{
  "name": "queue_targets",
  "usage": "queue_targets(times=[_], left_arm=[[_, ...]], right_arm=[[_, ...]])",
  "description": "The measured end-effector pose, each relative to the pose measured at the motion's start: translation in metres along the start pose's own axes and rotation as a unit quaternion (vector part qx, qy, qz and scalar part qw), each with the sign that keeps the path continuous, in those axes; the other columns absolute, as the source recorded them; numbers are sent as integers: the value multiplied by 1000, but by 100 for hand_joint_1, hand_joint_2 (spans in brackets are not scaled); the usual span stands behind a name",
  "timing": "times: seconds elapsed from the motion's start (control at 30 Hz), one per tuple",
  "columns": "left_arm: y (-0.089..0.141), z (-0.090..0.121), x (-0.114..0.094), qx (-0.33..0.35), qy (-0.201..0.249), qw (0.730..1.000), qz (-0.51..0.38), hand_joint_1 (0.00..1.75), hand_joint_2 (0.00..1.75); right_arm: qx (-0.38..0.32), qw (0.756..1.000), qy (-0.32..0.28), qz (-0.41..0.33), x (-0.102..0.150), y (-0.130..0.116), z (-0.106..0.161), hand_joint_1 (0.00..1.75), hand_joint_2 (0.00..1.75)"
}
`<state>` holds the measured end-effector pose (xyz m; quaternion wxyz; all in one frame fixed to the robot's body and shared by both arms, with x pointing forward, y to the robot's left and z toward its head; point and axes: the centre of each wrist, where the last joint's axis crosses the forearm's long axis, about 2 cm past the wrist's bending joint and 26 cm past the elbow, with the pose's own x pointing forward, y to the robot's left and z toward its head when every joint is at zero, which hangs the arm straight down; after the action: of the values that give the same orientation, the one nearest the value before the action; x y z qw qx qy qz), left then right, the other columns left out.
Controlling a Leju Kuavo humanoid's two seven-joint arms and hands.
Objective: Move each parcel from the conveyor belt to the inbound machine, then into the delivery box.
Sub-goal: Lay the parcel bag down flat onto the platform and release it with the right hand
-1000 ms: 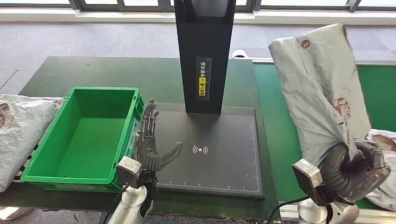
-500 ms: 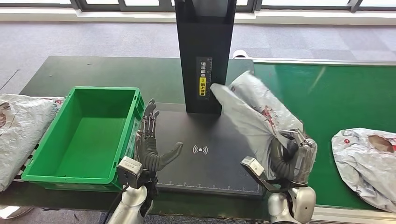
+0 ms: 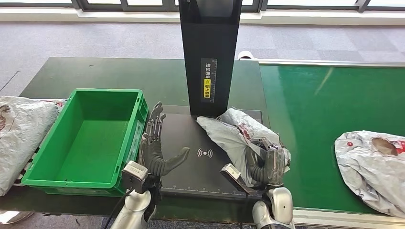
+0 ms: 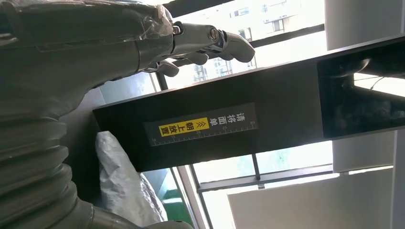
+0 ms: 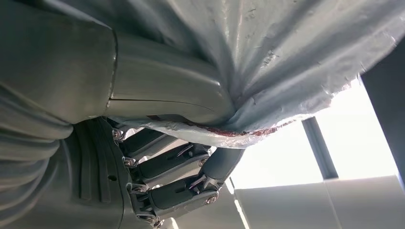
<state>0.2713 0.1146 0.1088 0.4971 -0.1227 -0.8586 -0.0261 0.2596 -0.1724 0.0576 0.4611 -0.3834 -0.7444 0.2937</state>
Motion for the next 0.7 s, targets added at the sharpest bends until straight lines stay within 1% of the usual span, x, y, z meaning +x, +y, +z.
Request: queue_targets(times=[0.1,0.2,0.4,0.7], left_arm=[[0,0,0,3,0,1000,0,0,175],[0,0,0,4,0,1000,1,0,175],[1,0,0,10,0,1000,3,0,175],[2,-1,2,15,-3,1000,2,0,175]], right_arm=[[23,1000,6,-8,3,9,3,175,175],[61,998,5,-33,9,22,6,175,175],[151,982,-33,-113,23,41,13,175,175],[201,965,-64,-155,34,51,15,175,175]])
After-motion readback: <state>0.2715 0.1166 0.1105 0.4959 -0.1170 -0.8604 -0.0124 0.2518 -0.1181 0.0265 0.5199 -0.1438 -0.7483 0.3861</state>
